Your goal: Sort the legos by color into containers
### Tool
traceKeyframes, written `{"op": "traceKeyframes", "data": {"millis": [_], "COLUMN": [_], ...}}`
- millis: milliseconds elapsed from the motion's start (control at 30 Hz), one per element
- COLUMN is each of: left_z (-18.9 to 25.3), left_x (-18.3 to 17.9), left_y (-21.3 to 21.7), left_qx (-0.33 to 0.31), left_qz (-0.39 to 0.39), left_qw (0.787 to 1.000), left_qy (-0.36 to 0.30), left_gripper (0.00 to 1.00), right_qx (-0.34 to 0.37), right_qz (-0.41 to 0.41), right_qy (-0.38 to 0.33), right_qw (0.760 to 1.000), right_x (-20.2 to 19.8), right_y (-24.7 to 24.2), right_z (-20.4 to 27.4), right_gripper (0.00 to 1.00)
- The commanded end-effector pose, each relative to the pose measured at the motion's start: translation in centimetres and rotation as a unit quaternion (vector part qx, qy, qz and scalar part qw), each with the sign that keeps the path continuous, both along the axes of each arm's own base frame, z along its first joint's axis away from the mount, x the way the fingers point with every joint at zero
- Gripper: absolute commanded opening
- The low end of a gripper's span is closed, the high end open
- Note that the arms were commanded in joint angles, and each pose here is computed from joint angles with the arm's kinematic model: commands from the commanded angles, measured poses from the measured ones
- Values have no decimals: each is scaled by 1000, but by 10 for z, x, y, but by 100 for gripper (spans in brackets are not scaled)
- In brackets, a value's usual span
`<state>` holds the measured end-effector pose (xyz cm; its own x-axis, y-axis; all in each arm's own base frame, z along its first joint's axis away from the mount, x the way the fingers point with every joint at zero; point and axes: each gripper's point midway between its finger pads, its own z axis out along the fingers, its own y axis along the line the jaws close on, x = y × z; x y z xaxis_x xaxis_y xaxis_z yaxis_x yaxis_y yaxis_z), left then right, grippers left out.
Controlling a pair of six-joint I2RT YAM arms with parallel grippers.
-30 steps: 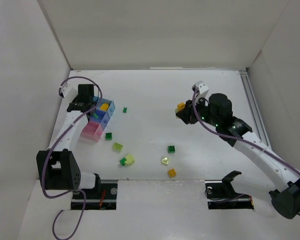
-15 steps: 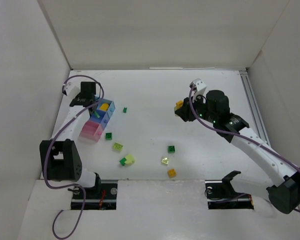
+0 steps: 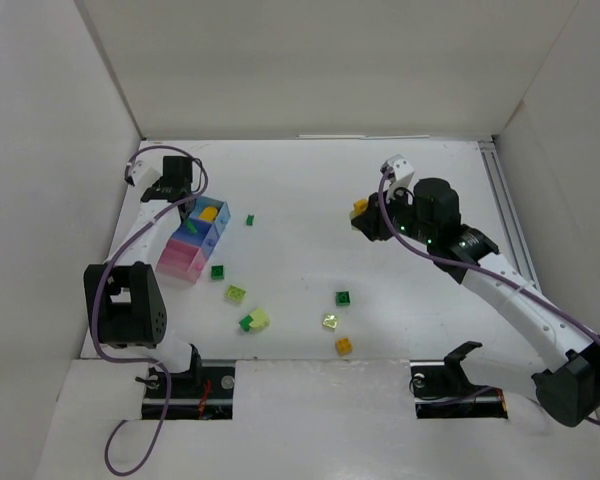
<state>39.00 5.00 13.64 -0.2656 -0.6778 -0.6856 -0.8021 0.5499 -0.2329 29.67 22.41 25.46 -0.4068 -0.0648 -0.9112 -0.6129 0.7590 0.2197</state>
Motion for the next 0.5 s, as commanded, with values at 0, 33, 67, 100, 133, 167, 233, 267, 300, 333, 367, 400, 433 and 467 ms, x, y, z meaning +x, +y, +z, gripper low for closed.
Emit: {"op": "traceKeyframes", "data": {"millis": [0,33,67,100,133,167,233,267,300,333,367,400,433,467], "left_z": [16,16,13,12,11,11,8,7,7,3,3,-1,-1,-6], "left_x": [-2,-3,-5,-6,-5,-6,-6,-5,-5,-5,-5,-5,-5,-5], "left_y": [11,16,16,19,17,22,22,20,20,20,20,24,24,22], "left_qx": [18,18,16,11,6,6,6,2,2,2,2,2,2,-1], "left_qz": [26,32,35,38,35,41,41,39,39,39,39,43,43,41], "left_qw": [999,999,999,999,999,999,999,999,999,999,999,999,999,999], "left_qy": [-8,-7,-5,-4,-4,-4,1,1,1,6,6,12,12,18], "left_gripper": [0,0,0,0,0,0,0,0,0,0,0,0,0,0], "right_qx": [20,20,20,20,20,20,20,20,20,20,20,20,20,20], "right_qz": [5,5,5,5,5,5,5,5,5,5,5,5,5,5], "right_qy": [-41,-41,-41,-41,-41,-41,-41,-41,-41,-41,-41,-41,-41,-41], "right_qw": [999,999,999,999,999,999,999,999,999,999,999,999,999,999], "right_x": [6,6,6,6,6,6,6,6,6,6,6,6,6,6], "right_y": [2,2,2,2,2,2,2,2,2,2,2,2,2,2], "right_z": [33,33,33,33,33,33,33,33,33,33,33,33,33,33], "right_gripper": [0,0,0,0,0,0,0,0,0,0,0,0,0,0]}}
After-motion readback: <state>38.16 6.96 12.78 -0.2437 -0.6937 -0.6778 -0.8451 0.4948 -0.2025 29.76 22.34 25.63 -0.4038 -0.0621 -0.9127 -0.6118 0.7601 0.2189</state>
